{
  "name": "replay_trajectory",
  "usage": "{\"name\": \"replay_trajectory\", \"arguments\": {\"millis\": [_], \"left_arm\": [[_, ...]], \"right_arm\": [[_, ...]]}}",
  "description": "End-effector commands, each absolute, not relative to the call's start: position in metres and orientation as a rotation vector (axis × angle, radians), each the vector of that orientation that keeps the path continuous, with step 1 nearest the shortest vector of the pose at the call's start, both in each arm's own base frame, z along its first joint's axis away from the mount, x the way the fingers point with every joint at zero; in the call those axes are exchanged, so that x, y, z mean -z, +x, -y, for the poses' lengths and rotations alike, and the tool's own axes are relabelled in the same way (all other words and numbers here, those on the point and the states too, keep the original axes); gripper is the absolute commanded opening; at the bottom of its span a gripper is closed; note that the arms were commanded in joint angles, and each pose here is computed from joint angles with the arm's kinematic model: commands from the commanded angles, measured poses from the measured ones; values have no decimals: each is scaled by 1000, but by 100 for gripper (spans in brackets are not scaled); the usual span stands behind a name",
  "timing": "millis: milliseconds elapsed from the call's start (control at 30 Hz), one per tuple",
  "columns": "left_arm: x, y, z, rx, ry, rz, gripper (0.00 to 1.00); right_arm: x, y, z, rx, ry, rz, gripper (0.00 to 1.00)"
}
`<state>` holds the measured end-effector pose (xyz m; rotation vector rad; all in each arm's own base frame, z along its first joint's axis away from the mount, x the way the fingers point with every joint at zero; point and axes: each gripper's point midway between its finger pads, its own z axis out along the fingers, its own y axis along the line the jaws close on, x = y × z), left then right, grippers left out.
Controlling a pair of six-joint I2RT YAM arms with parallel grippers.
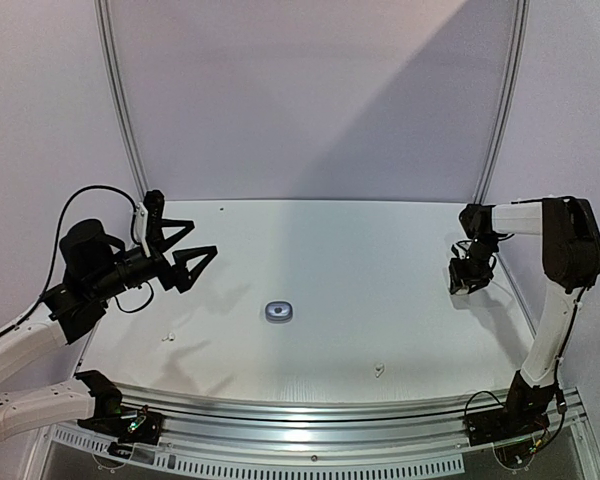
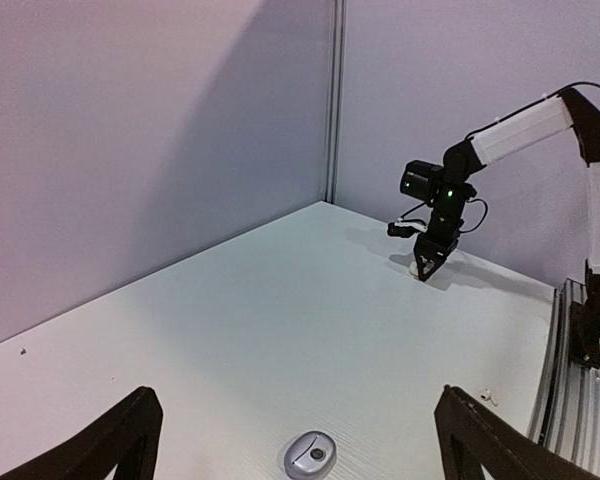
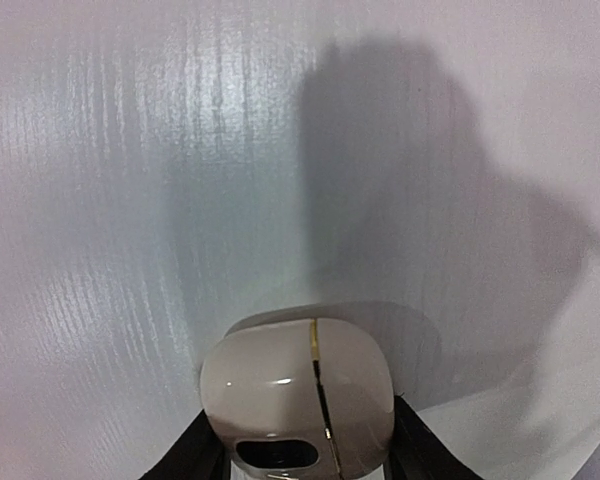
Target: Insert the wireless bluetooth earbuds into the charging case
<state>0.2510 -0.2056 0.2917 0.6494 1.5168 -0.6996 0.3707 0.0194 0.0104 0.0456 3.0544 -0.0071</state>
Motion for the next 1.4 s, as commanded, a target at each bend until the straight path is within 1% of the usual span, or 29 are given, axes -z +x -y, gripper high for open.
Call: {"name": "replay_trajectory", "arguments": {"millis": [0, 133, 333, 500, 600, 633, 700, 833, 900, 1000, 1167, 1200, 1367], "left_arm": [[-290, 252, 204, 701, 650, -1511, 98], [-290, 253, 205, 711, 651, -1510, 98], [-289, 253, 206, 717, 653, -1511, 97], [-289, 253, 207, 726, 649, -1510, 97], [-289, 253, 207, 738, 638, -1516, 97], [-288, 253, 207, 748, 629, -1523, 97], [-287, 253, 209, 786, 604, -1547, 97], [-286, 250, 214, 898, 551, -1592, 97], [-286, 248, 218, 965, 537, -1607, 97], [-285, 243, 227, 1066, 536, -1633, 96], [-290, 236, 240, 1216, 547, -1681, 94], [-294, 235, 242, 1233, 553, -1673, 94], [-311, 232, 247, 1249, 591, -1626, 94]], "right_arm": [[4, 367, -24, -44, 38, -3097, 29], [-7, 375, -24, -45, 37, -3044, 26], [-41, 394, -23, -42, 17, -2901, 20], [-61, 400, -25, -45, 0, -2835, 16], [-77, 404, -38, -49, -56, -2778, 14], [-91, 407, -47, -52, -96, -2735, 14], [-119, 414, -76, -28, -205, -2636, 14], [-203, 418, -146, -41, -388, -2370, 13], [-246, 410, -184, -81, -500, -2235, 11], [-291, 393, -238, -121, -618, -2082, 10], [-347, 352, -320, -80, -818, -1829, 8], [-351, 339, -340, -70, -886, -1778, 8], [-375, 300, -398, -29, -1033, -1589, 7]]}}
